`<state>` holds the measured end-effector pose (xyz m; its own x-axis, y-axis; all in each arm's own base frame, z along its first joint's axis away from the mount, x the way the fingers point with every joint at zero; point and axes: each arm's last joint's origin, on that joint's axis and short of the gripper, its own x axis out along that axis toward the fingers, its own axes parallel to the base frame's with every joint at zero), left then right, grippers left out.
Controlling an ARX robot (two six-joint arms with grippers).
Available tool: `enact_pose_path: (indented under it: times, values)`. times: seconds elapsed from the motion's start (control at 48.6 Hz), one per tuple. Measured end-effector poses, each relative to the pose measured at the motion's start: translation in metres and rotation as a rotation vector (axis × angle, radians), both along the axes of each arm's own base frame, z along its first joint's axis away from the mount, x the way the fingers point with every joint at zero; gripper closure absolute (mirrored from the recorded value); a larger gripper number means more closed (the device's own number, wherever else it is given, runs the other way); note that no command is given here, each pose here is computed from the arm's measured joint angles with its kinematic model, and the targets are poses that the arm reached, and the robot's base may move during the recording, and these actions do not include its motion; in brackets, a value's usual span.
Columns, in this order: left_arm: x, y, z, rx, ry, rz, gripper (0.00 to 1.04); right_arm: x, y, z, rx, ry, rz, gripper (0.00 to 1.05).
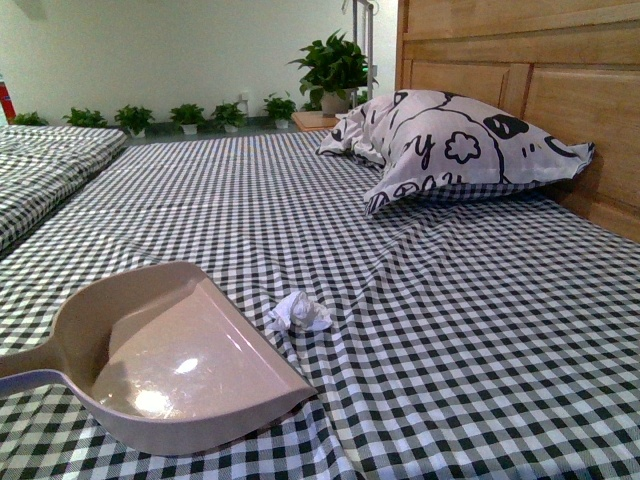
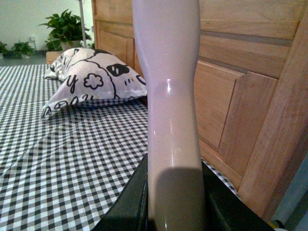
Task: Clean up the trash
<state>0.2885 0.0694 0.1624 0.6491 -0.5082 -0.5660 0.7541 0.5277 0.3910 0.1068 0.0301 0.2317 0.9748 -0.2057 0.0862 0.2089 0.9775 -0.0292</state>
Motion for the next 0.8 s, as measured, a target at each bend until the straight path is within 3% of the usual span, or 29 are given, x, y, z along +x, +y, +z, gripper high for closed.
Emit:
enact_pose_path:
  times: [0.679, 0.803]
  values:
    - [-0.003, -0.001, -0.013, -0.006, 0.056, 0.006, 0.76, 0.000, 0.000, 0.000, 0.003, 0.006, 0.008, 0.84]
    - [-0.003, -0.001, -0.013, -0.006, 0.056, 0.007, 0.76, 0.027, 0.002, 0.006, -0.029, 0.381, 0.230, 0.84]
